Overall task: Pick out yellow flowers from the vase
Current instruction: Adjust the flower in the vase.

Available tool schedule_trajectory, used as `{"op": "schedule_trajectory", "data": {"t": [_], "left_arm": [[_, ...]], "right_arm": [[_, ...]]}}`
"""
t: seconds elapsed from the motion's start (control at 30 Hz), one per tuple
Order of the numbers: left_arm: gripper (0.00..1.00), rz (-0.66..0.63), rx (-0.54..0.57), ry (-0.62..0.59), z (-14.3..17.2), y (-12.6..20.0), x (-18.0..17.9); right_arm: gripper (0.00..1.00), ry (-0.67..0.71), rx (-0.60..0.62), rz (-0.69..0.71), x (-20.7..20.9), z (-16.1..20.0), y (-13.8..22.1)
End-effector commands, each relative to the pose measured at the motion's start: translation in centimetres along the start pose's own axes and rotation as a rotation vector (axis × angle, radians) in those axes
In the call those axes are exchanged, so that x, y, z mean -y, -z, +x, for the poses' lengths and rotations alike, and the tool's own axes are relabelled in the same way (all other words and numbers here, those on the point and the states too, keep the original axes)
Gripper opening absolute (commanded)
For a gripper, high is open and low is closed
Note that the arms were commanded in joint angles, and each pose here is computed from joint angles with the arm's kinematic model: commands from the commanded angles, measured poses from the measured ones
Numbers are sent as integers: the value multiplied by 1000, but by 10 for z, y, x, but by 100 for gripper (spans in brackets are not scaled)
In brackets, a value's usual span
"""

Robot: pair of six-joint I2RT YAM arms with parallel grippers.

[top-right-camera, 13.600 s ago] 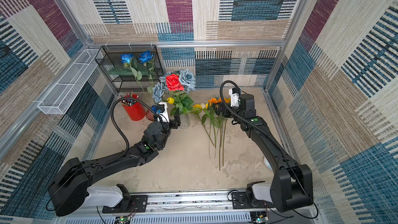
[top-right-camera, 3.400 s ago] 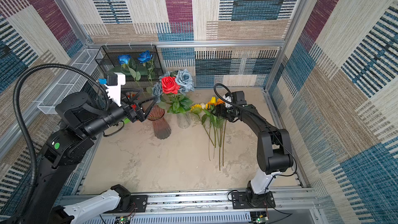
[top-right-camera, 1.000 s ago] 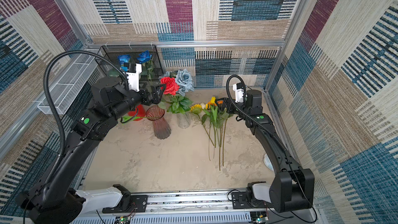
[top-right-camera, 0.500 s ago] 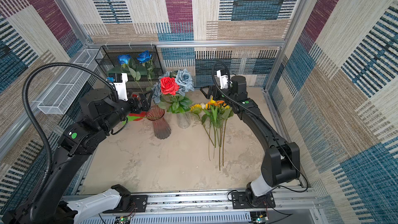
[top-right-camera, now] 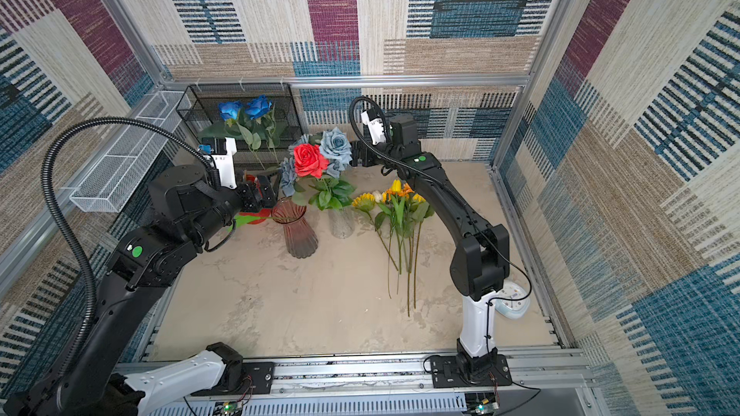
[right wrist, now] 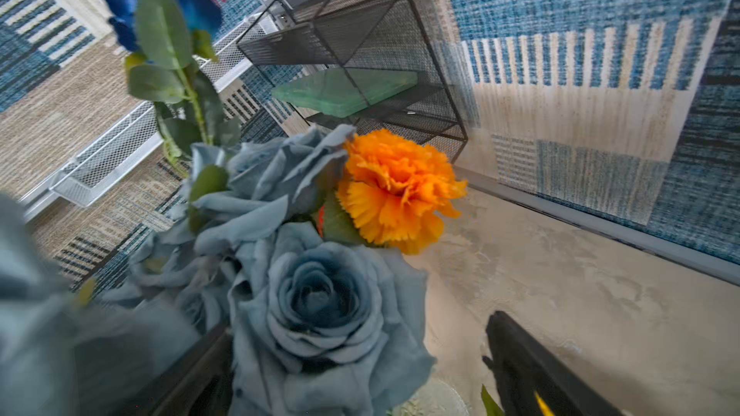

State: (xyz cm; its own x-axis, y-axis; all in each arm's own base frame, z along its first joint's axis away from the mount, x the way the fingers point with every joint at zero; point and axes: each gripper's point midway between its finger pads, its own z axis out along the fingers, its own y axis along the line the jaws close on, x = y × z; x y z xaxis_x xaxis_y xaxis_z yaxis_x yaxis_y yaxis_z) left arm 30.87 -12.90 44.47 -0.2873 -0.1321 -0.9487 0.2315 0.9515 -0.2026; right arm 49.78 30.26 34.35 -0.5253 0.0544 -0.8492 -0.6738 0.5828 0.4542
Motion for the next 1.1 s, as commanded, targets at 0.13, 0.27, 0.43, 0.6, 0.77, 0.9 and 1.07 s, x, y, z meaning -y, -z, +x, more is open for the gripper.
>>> {"op": "schedule_trajectory", "data": {"t": [0.13, 0.27, 0.43, 0.6, 0.77, 0.9, 1.07], "left_arm": [[99, 1, 8, 6, -5, -3, -1], [99, 7, 2, 10, -5, -8, 0], [99, 18, -8, 22, -7, -15, 1], [99, 36, -22, 35, -8, -24, 6], [99, 54, -50, 47, -7, -38, 13], [99, 69, -57, 61, -9, -45, 17], [99, 89, -74, 81, -10, -53, 23]], "right_arm": [[96, 30, -51, -68, -29, 8, -8], [96, 32, -69, -93, -44, 15, -3], [96, 15, -116, -65, -47, 35, 8], [96, -4, -94, -75, -57, 46, 29], [96, -21, -84, -205, -78, 51, 42], [96, -44, 9, -93, -53, 34, 60], [98, -143, 190, 80, 4, 1, 100]]}}
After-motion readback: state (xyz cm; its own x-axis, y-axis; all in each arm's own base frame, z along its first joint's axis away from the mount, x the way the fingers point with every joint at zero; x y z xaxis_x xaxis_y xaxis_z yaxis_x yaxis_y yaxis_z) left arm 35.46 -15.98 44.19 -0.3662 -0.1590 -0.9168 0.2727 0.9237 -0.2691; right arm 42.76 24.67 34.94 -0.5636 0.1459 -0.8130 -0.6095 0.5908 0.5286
